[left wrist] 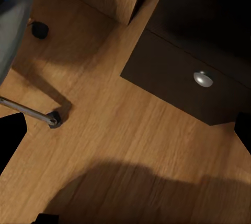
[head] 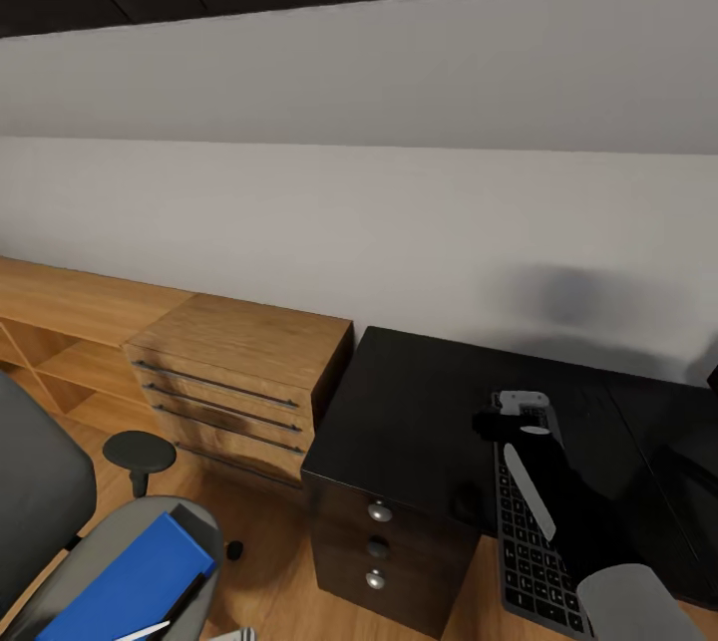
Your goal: In the bedroom, organize the workspace by keeping the computer under the desk, ensuring the monitor is on the desk, placing the keyboard on the desk next to the monitor, placing the mouse on the desk next to the keyboard, moving the folder from the swivel chair onto the desk next to the mouse, stacking the notebook on top of the folder with the pen on top of the notebook, and positioning the swivel chair next to the desk.
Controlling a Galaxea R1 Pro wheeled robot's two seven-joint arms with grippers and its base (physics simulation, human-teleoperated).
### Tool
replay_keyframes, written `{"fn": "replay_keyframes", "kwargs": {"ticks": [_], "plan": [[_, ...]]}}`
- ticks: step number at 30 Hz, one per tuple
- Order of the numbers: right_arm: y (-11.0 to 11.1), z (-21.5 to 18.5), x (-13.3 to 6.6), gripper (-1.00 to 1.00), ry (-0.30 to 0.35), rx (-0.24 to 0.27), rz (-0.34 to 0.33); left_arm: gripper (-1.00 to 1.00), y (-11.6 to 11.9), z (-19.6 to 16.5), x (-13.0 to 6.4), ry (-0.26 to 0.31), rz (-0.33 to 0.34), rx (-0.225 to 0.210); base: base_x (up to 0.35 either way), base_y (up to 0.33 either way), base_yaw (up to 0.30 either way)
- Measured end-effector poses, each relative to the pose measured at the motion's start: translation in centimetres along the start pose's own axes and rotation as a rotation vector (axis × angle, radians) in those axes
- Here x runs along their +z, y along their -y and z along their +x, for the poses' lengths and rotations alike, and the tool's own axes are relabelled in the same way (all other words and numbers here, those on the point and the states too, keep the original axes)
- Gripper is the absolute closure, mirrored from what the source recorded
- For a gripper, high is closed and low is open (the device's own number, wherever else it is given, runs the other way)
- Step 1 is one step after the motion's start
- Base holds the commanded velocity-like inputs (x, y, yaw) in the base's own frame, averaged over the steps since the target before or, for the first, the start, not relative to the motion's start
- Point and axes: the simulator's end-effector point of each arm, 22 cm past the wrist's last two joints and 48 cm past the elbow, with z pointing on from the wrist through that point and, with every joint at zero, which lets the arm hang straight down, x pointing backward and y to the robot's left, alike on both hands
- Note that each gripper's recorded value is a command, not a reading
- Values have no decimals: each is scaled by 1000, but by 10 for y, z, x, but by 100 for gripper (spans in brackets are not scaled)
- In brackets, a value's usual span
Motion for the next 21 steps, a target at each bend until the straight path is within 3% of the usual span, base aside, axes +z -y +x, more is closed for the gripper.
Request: {"fn": "replay_keyframes", "kwargs": {"ticks": [7, 21], "plan": [[1, 2, 1, 100, -5, -1, 2, -100, 0, 0, 0, 0, 0, 0, 0, 0, 54], [-1, 4, 1, 100, -9, -3, 3, -100, 0, 0, 0, 0, 0, 0, 0, 0, 261]]}}
